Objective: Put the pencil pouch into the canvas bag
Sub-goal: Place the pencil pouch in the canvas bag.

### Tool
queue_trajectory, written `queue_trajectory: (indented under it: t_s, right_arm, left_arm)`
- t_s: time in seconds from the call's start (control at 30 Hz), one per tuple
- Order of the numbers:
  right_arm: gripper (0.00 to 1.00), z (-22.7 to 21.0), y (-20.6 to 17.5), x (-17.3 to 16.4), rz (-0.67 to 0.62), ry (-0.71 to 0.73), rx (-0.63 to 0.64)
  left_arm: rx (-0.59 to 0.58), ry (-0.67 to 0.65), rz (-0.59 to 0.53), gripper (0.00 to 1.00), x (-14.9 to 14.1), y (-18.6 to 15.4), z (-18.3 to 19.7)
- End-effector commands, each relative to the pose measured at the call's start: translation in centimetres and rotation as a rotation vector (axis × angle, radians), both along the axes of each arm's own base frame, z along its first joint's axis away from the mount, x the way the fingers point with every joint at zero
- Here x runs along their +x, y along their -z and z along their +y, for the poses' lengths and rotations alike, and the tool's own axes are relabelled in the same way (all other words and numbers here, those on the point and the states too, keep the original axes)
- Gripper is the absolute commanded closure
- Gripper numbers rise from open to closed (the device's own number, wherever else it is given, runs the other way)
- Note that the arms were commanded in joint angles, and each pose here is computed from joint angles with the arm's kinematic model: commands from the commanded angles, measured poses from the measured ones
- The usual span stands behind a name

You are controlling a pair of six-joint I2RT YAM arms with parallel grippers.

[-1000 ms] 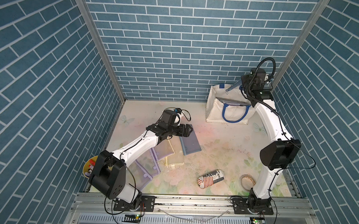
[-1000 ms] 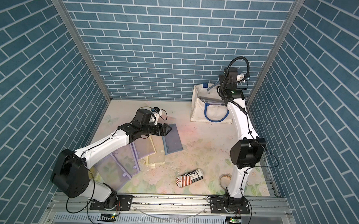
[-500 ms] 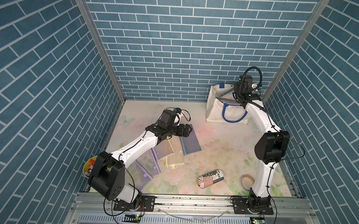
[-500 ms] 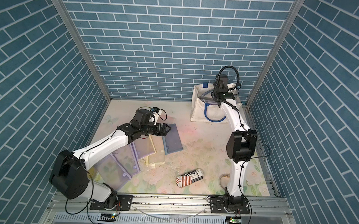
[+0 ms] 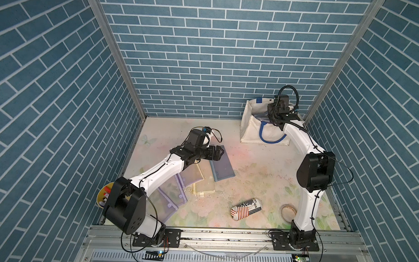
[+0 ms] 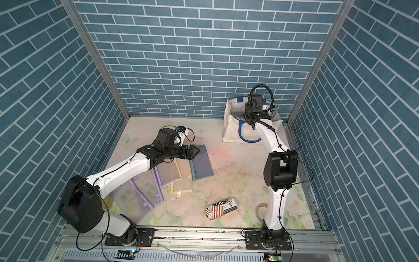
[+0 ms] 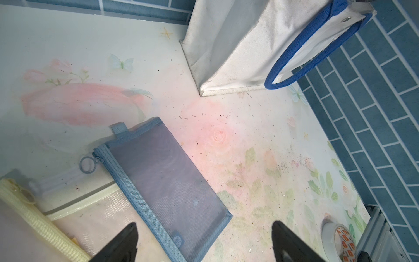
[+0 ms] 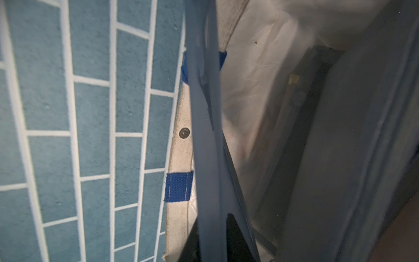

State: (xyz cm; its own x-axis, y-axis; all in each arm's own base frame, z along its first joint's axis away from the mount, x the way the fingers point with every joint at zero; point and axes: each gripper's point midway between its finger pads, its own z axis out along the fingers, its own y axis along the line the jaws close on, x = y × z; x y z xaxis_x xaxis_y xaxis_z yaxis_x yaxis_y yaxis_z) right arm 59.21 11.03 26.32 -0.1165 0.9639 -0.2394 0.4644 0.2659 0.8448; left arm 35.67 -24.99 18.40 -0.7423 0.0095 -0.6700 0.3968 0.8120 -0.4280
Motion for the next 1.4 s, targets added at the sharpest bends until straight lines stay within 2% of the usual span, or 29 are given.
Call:
queue_trajectory:
  t_s: [0.0,0.4,0.5,0.53,0.67,0.77,0.97,1.1,1.37]
  right_arm:
    - [0.71,0.3,-2.7,-1.5,-0.010,-0.037,0.015]
    - [0.44,0.7,-5.3,-4.8,-0.009,-0.138,-0.012]
    - [0.30,1.3,-6.7,-5.3,-0.039,-0.213,-0.078]
    - [0.29,1.7,-7.1,-5.6,-0.038,-0.260,-0.122]
    - [0.28,4.8,-8.7,-7.3,-0.071,-0.490,-0.302]
    - [0.27,7.6,-8.2,-9.5,-0.078,-0.669,-0.429]
    - [0.27,13.6,-7.0,-15.8,-0.119,-1.044,-0.661]
    - [0.27,14.9,-4.8,-18.5,-0.102,-1.172,-0.632]
    - [0.27,16.3,2.1,-21.4,0.053,-1.316,-0.568]
  left_arm:
    - [-0.006,-0.009,-0.012,0.07,0.0,0.0,0.1]
    - [-0.011,-0.014,-0.003,0.07,-0.1,0.9,0.1]
    - [-0.009,-0.019,0.002,0.07,-0.1,1.0,0.2]
    - [-0.008,-0.023,0.008,0.07,-0.1,1.1,0.3]
    - [-0.002,-0.030,0.070,0.08,-0.5,2.3,0.2]
    - [0.000,-0.035,0.154,0.07,-1.0,3.7,0.0]
    - [-0.037,-0.077,0.292,0.07,-1.7,5.7,-0.3]
    - [-0.062,-0.103,0.327,0.07,-2.2,6.5,-0.2]
    - [-0.058,-0.118,0.341,0.07,-3.4,6.9,0.6]
